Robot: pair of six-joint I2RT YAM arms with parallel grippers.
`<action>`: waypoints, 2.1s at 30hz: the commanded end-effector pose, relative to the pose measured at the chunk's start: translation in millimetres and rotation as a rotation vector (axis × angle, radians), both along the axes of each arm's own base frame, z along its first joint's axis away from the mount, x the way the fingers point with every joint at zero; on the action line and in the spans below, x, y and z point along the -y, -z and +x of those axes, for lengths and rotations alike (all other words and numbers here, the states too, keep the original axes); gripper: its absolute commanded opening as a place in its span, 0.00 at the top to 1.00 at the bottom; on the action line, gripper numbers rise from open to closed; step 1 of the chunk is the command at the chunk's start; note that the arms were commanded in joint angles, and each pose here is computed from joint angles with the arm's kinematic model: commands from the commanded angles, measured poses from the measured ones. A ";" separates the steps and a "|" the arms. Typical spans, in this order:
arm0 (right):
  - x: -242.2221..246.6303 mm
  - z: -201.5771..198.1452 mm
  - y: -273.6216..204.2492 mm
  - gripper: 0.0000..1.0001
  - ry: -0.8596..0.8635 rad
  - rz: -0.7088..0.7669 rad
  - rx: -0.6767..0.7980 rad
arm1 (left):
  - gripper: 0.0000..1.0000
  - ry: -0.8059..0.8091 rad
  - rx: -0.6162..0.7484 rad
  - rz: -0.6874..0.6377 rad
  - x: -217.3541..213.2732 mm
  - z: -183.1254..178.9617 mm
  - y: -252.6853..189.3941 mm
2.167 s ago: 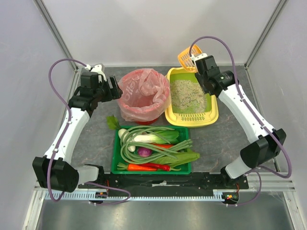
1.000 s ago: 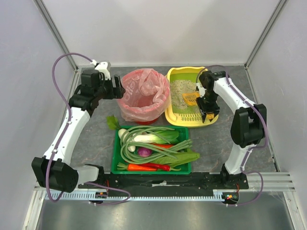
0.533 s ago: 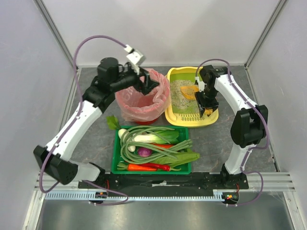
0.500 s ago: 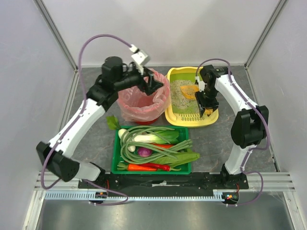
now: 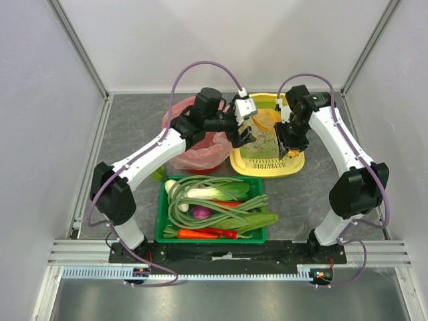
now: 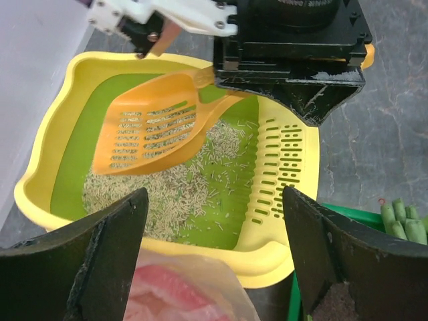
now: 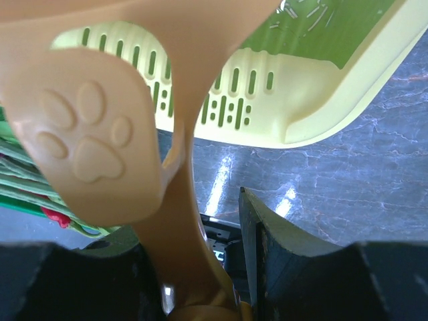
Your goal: Clean the litter box
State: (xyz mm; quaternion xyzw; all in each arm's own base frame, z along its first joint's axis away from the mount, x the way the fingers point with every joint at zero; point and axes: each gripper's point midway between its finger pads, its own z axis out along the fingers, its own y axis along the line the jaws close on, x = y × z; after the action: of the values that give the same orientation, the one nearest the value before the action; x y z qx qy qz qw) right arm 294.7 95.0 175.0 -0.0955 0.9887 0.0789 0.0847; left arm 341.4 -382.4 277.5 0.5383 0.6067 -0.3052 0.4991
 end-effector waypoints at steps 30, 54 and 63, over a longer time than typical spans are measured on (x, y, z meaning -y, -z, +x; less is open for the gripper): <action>-25.1 -56.2 -16.3 1.00 -0.073 0.155 -0.125 | 0.57 -0.160 0.434 0.266 44.8 54.6 63.4; 28.5 -21.1 -49.5 0.41 0.016 -0.071 0.218 | 0.98 -0.004 0.115 0.118 63.6 8.0 59.2; 33.1 -12.2 -73.3 0.38 0.011 -0.078 0.351 | 0.98 0.027 0.067 0.113 60.3 1.9 60.3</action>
State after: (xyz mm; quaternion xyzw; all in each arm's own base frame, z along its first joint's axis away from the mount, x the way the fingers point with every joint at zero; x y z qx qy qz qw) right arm 273.2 82.2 226.0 -0.1150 0.9727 0.0616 0.1920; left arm 343.8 -455.2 199.6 0.6005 0.5849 -0.2345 0.4922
